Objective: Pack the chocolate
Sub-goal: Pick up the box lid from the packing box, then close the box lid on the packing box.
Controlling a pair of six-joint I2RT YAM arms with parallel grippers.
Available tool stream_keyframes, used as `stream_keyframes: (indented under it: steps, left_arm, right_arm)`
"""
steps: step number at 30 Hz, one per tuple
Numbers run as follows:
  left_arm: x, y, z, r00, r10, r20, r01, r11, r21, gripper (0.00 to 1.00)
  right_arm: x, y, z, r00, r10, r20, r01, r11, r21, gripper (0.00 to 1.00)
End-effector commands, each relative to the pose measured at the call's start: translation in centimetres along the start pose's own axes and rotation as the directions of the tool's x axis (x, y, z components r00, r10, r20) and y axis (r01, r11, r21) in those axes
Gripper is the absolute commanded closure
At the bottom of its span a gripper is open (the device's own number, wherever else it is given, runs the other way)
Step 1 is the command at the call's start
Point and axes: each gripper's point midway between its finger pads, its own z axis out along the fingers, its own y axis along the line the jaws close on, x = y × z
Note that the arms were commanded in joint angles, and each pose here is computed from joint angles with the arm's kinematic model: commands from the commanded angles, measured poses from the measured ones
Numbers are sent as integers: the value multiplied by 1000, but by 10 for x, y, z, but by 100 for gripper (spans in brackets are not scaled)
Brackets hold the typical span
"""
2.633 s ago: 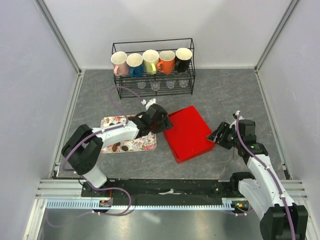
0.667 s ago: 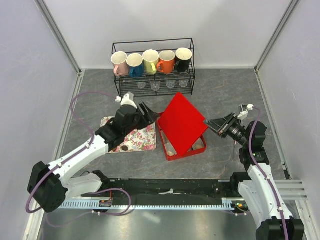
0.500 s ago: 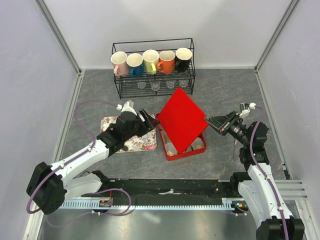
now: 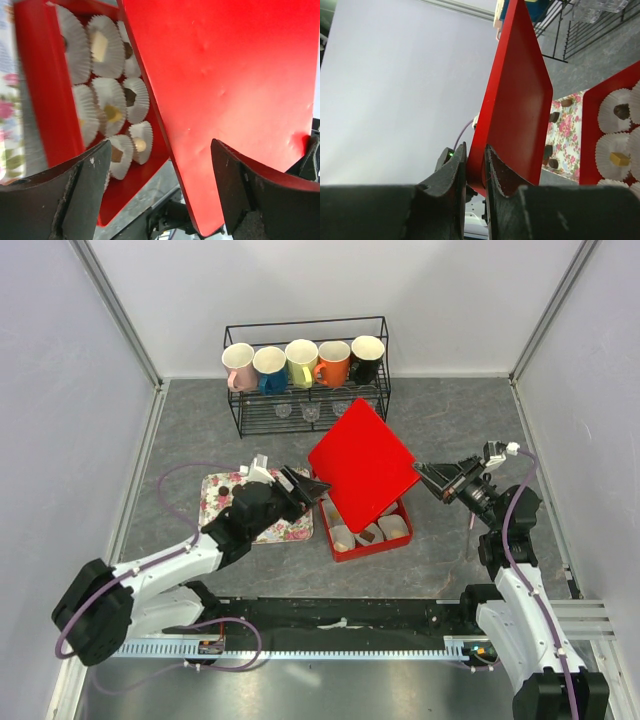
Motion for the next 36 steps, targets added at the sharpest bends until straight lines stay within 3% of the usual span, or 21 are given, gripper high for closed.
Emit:
stream_keyframes:
  steps: [1, 8, 12, 15, 20, 21, 24, 28, 30, 36]
  left_arm:
    - [-2, -32, 12, 997, -76, 25, 72, 991, 113, 9]
    - [-2, -51, 26, 987, -140, 75, 124, 975, 182, 9]
    - [-5, -66, 25, 981, -170, 91, 142, 957, 252, 16]
    - [-5, -72, 22, 977, -194, 88, 163, 947, 278, 25]
    - [-10, -69, 10, 971, -213, 105, 175, 941, 290, 50]
    - [-11, -67, 8, 971, -208, 114, 169, 943, 286, 60]
    - [-9, -55, 4, 979, -160, 128, 125, 961, 246, 71]
    - [-3, -46, -1, 991, -71, 117, 43, 973, 227, 85]
    - [2, -44, -2, 995, -28, 95, 6, 974, 224, 94]
    - [20, -18, 11, 991, 130, 20, -131, 980, 152, 98]
  right_arm:
    - [-5, 28, -3, 999, -17, 38, 21, 994, -108, 100]
    - [-3, 23, -6, 999, 31, 39, -26, 992, -123, 100]
    - [0, 11, -8, 997, 60, 37, -56, 993, -105, 100]
    - [2, 3, -9, 996, 79, 37, -75, 992, -97, 100]
    - [7, -23, -10, 996, 84, 37, -83, 996, -28, 100]
    - [8, -32, -10, 996, 78, 36, -78, 997, 0, 100]
    - [15, -60, -13, 999, 47, 20, -49, 995, 84, 100]
    - [28, -92, -20, 998, -14, -59, 27, 975, 221, 98]
    - [27, -98, -23, 984, -140, -106, 163, 954, 253, 90]
    - [33, -117, -34, 951, -242, -192, 293, 904, 312, 84]
